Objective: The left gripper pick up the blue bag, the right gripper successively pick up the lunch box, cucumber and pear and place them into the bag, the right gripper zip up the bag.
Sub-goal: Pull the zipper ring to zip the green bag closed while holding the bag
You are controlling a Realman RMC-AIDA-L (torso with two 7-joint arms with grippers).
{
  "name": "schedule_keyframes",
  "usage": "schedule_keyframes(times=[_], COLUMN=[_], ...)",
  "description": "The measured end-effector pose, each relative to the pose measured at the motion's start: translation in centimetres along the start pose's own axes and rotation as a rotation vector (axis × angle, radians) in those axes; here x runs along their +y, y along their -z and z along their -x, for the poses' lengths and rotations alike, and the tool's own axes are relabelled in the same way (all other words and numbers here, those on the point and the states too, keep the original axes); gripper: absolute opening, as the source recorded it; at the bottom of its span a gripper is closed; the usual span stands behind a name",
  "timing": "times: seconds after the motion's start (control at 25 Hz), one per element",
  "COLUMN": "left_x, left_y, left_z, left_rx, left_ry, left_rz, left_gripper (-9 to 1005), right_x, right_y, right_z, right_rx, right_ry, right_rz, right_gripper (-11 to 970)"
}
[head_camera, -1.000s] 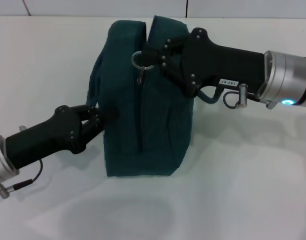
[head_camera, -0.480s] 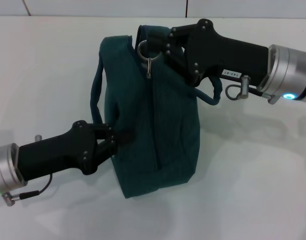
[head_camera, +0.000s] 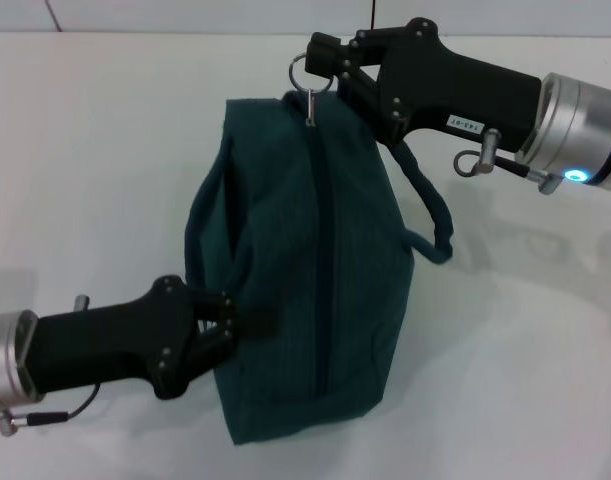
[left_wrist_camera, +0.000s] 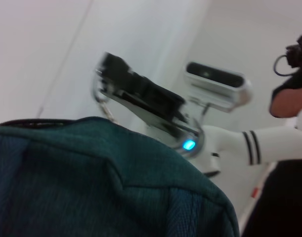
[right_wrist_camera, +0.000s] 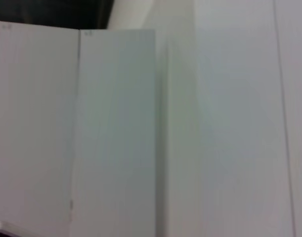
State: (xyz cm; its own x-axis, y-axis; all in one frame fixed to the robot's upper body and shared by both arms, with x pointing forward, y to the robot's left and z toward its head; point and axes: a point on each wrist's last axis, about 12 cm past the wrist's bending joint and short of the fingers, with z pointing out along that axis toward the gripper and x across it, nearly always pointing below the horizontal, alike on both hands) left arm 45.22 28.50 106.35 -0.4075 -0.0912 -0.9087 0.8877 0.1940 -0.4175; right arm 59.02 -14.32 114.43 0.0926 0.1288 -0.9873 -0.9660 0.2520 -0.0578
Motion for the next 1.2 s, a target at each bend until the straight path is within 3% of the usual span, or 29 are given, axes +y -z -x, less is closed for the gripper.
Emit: schedule_keyframes(times=[0.2, 0.64, 1.2], left_x=[-0.3, -0.4, 0.3], left_y=[0.1, 1.5, 4.2], left_z=[-0.1, 0.0, 0.4], left_rx=[0.023, -0.003, -0.232], left_ry=[0.007, -0.002, -0.036], left_rz=[-0.034, 0.014, 0.297], left_gripper=[96, 128, 170], right_x=[-0.6, -2.0, -2.2], right_y=[0.0, 0.7, 0.9], right_z=[-0.4, -1.3, -0.6], right_rx=[0.037, 0.082, 0.000], right_ry=[-0.001, -0.041, -0.133], right_rz=[-0.052, -0.195, -0.223], right_gripper=[13, 12, 12])
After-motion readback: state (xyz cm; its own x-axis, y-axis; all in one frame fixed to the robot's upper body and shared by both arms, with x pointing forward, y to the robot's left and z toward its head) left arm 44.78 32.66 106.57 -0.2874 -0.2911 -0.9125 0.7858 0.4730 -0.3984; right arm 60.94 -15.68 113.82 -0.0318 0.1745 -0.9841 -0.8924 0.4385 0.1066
